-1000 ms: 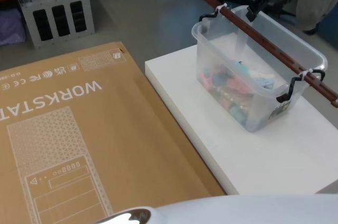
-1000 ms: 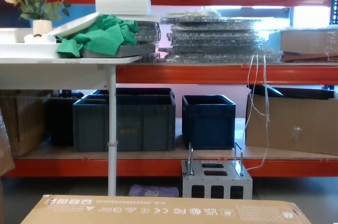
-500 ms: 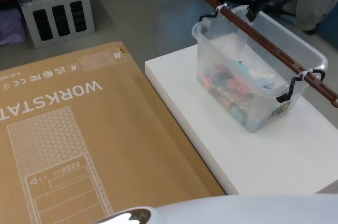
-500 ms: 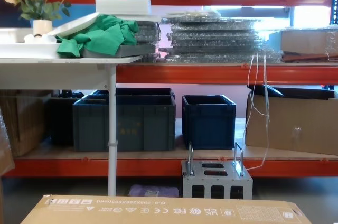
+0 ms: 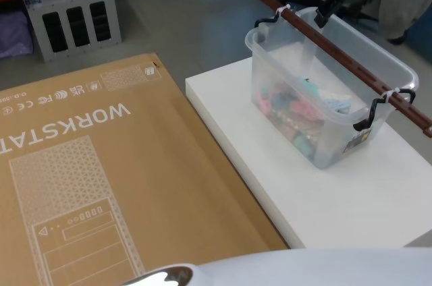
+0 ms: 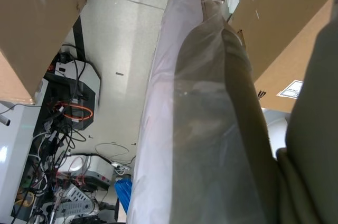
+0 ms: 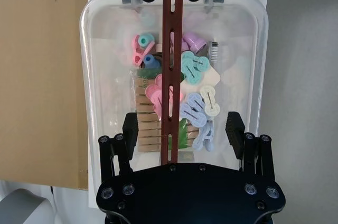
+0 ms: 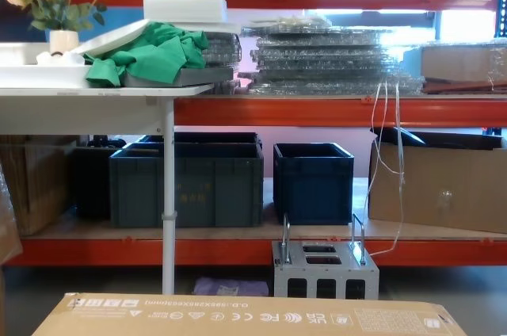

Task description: Use one hand to grasp the basket and place it at the designated location.

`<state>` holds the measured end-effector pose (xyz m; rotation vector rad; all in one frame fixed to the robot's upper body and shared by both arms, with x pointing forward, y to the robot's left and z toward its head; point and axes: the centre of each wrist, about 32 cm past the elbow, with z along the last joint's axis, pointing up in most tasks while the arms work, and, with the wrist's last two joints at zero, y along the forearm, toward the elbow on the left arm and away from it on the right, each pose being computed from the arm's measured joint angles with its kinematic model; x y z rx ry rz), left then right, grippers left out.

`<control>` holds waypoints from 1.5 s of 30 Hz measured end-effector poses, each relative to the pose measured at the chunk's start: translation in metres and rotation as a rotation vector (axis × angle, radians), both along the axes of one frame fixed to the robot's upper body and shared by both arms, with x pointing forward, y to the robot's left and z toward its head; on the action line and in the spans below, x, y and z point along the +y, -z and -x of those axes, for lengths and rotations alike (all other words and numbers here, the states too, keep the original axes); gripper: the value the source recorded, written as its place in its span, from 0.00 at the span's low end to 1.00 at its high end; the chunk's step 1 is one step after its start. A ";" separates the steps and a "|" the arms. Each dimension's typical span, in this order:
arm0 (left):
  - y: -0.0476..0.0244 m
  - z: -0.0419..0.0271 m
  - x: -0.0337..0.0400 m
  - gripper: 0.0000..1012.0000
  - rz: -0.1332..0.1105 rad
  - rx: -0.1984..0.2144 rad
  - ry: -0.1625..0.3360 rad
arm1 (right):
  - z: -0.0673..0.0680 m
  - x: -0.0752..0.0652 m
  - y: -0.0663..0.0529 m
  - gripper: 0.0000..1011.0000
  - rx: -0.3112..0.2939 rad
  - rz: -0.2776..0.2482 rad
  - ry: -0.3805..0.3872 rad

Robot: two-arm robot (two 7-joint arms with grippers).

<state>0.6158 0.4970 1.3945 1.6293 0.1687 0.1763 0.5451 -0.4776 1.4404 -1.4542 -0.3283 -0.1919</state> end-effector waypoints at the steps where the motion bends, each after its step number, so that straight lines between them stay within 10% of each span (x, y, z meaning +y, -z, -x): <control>1: 0.0000 0.0000 0.0000 0.00 0.000 0.000 0.000 | 0.000 0.000 0.000 0.99 0.000 0.000 0.000; 45: 0.0000 0.0000 0.0000 0.00 0.000 0.000 0.000 | 0.000 0.000 0.000 0.99 0.000 0.000 0.000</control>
